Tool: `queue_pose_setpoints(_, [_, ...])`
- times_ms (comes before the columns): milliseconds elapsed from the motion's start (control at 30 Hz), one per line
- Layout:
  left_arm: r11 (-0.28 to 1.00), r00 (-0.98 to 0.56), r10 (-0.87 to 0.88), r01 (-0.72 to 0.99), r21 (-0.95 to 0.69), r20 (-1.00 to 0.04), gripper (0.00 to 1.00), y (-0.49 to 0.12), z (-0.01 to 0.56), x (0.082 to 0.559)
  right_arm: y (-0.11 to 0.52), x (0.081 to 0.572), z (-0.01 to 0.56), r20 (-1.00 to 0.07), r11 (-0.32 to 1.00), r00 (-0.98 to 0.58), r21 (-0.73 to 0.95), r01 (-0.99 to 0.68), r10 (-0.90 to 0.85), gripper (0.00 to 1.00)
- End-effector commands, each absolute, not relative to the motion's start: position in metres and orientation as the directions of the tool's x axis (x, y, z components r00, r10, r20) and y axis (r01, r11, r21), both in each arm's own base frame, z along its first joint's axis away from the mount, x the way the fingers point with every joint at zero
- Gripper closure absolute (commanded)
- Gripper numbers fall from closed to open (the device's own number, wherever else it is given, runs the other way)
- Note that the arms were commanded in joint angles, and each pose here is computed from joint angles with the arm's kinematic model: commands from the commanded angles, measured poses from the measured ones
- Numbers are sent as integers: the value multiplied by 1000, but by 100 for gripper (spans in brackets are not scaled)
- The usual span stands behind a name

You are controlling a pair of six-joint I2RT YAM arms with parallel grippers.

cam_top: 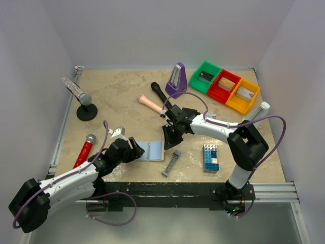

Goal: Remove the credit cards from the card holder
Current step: Remove the credit card from the card holder.

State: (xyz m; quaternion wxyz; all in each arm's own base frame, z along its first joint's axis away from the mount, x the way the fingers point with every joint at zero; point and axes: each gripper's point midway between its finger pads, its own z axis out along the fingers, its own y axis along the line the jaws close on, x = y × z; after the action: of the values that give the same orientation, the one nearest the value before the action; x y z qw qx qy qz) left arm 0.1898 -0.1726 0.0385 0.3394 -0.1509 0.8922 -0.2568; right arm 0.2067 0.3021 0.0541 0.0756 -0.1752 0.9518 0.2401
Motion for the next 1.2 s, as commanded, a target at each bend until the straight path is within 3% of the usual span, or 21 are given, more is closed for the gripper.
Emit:
queue_pose_setpoints(0, [831, -716, -448, -113, -544, -535, 32, -168, 34, 191, 310, 204, 56, -231, 802, -922, 457, -385, -311, 100])
queue_pose_setpoints(633, [713, -729, -399, 135, -688, -556, 36, -214, 68, 193, 317, 199, 56, -214, 775, -922, 500, -386, -322, 100])
queue_pose_setpoints(1167, [709, -729, -370, 178, -682, -576, 36, -223, 77, 197, 316, 199, 55, -209, 777, -921, 495, -389, -328, 100])
